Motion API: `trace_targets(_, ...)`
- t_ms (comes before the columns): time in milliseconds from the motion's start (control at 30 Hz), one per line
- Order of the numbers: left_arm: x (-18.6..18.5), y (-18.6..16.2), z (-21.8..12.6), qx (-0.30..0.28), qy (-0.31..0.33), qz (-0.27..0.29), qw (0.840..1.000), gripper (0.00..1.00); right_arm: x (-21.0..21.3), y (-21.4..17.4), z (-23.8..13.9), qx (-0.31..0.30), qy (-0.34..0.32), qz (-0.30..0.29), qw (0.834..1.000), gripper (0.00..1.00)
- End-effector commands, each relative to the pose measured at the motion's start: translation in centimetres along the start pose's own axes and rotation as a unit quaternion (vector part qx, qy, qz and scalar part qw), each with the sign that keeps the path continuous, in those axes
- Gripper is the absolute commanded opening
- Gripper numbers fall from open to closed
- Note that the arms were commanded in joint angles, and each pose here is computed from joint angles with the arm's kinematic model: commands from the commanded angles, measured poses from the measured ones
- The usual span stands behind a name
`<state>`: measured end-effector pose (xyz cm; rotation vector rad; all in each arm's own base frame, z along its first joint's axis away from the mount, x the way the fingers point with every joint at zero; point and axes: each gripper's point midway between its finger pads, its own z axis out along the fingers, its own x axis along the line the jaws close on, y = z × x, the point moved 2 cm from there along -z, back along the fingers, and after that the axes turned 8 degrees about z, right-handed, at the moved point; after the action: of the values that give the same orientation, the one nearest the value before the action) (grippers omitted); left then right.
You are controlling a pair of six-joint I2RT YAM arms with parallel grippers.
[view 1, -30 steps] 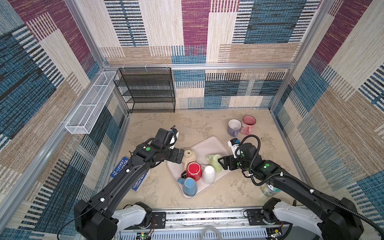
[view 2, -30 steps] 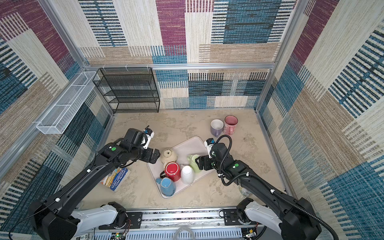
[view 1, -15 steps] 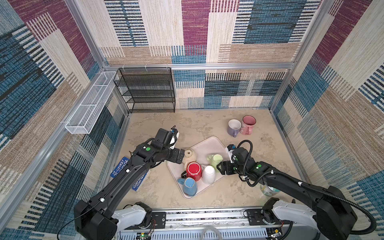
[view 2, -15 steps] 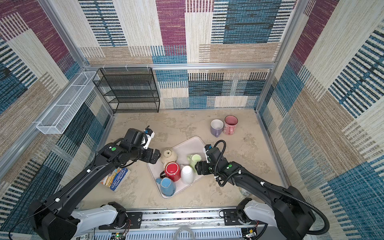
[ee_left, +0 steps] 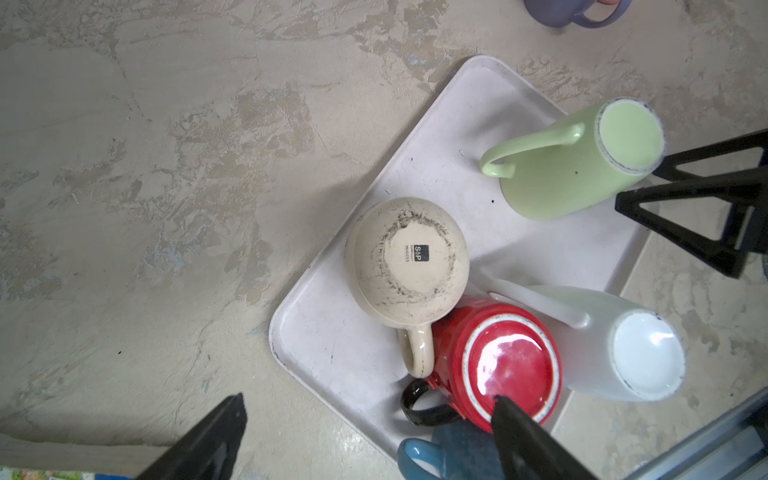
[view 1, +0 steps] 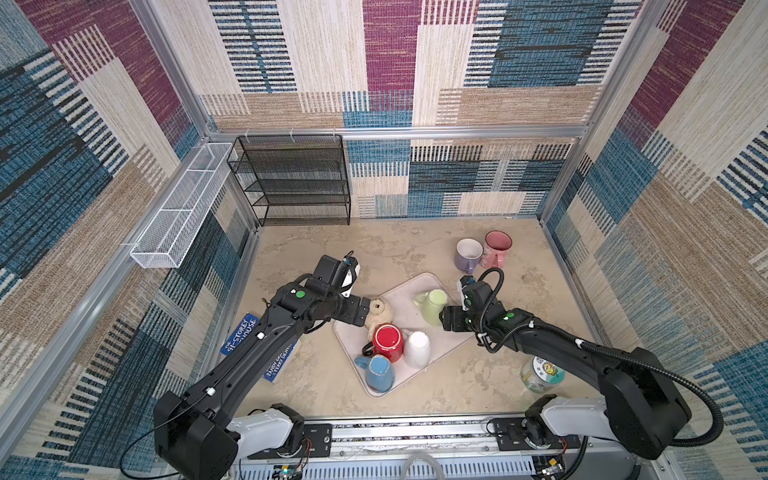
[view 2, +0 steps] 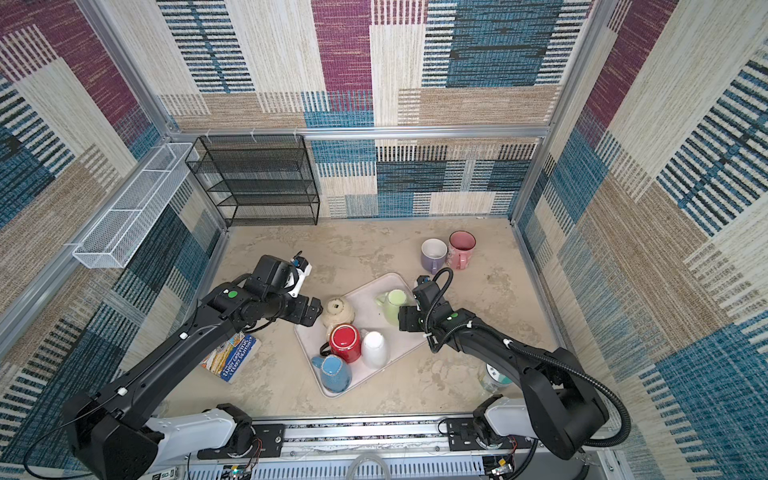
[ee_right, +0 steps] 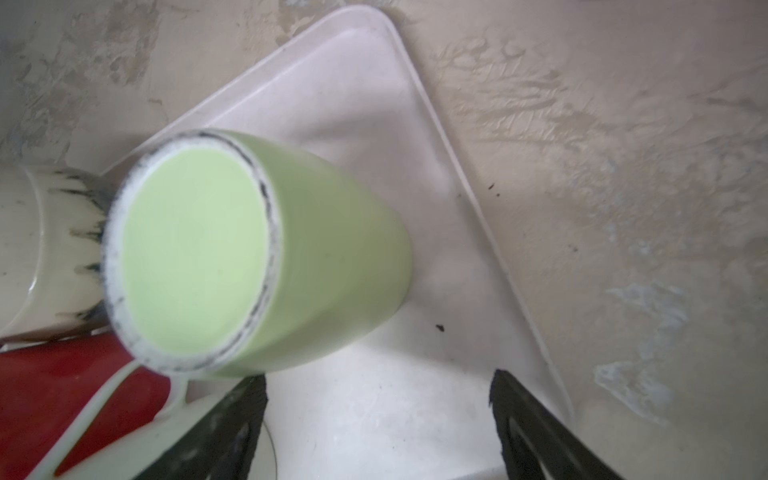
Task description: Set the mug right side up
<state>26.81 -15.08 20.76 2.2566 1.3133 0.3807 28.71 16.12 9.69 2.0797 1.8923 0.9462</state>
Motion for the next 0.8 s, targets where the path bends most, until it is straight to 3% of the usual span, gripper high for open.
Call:
trace_targets(0,-0.4,0.5,0.2,0.001,-0.016,-0.004,1.0,0.96,0.3,2.3,0.3,-0.034,0.002,-0.014,0.999,0.86)
trace_targets(200,-0.8,1.7,0.3,-0.002,-0.026,0.001,1.0,0.94,-0.1,4.4,0.9,-0.054,0.015,-0.006,0.998,0.86)
trace_targets(333,-1.6,3.0,0.8,-0.003,-0.05,0.017,0.999,0.83,-0.2,5.8,0.8,-0.072,0.032,0.011,0.997,0.86)
trace_targets(500,-3.2,6.2,2.0,-0.022,-0.089,0.068,0.993,0.78,0.3,7.0,0.4,-0.103,0.051,0.028,0.993,0.86)
trace_targets(767,-5.4,10.4,6.3,-0.049,-0.157,0.155,0.974,0.79,-0.9,9.0,-3.1,-0.2,0.095,0.062,0.973,0.89)
